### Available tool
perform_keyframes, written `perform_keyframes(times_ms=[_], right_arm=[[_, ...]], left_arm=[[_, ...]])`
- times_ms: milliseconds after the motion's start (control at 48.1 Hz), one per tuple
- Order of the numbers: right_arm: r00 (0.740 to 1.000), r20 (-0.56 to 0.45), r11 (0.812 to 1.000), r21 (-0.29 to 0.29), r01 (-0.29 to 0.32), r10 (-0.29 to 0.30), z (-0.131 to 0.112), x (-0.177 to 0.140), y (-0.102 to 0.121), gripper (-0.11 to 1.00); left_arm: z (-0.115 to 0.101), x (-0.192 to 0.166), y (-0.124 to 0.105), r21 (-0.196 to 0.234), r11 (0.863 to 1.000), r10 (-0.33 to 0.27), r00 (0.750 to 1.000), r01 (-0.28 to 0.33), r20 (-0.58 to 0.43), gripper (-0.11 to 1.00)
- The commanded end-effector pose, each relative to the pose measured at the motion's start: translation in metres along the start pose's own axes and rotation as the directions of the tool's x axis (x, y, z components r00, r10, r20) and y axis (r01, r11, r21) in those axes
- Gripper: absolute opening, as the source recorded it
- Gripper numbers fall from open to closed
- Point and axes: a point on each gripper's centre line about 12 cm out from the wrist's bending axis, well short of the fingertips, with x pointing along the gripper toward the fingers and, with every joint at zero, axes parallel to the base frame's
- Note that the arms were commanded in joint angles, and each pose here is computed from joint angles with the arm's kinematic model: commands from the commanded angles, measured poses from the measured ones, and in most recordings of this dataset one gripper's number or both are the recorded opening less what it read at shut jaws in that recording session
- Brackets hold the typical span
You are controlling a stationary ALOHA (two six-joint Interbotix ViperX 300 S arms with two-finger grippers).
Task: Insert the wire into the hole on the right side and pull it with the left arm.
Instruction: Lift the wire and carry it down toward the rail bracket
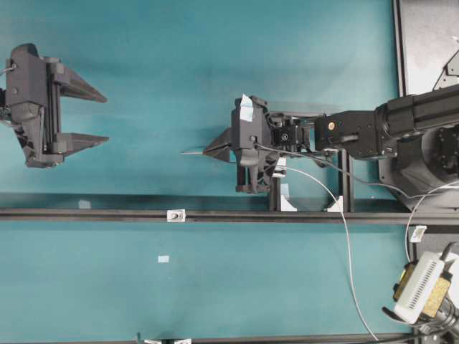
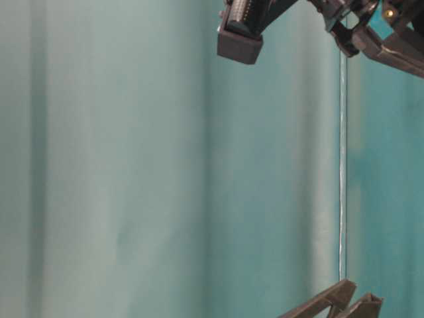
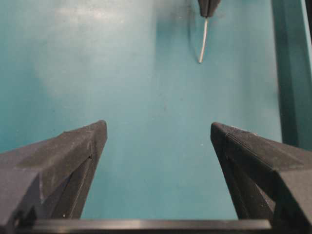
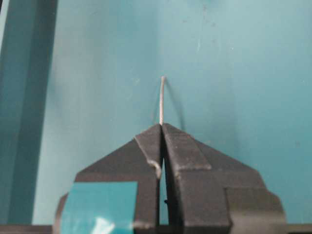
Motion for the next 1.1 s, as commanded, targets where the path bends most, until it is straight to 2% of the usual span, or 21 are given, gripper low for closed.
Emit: perform_keyframes(times_ms=[0,374,603,1081], right_arm=[[0.999,0.038,1.000,0.003,-0.004,0.004,0.012,0.000,0.001,0.01],[0.999,0.046,1.000,0.003,-0.005,0.005,0.014,-0.002,0.001,0.01],[0.995,0.102,1.000,0.003,-0.014,0.014,0.033,-0.019,0.004,0.01],[0.990,0.137,1.000,0.000,-0.014,0.014,0.062,-0.055,0.006,0.01]], left_arm=[[0.010,0.000,0.001,-0.002,1.000,0.003,0.999,-0.003,0.034,0.73],[0.011,0.001,0.001,-0.003,1.000,0.003,0.999,-0.003,0.035,0.73],[0.011,0.001,0.001,-0.003,1.000,0.003,0.999,-0.003,0.035,0.73],[0.012,0.001,0.001,-0.005,1.000,0.003,0.999,-0.003,0.040,0.73]])
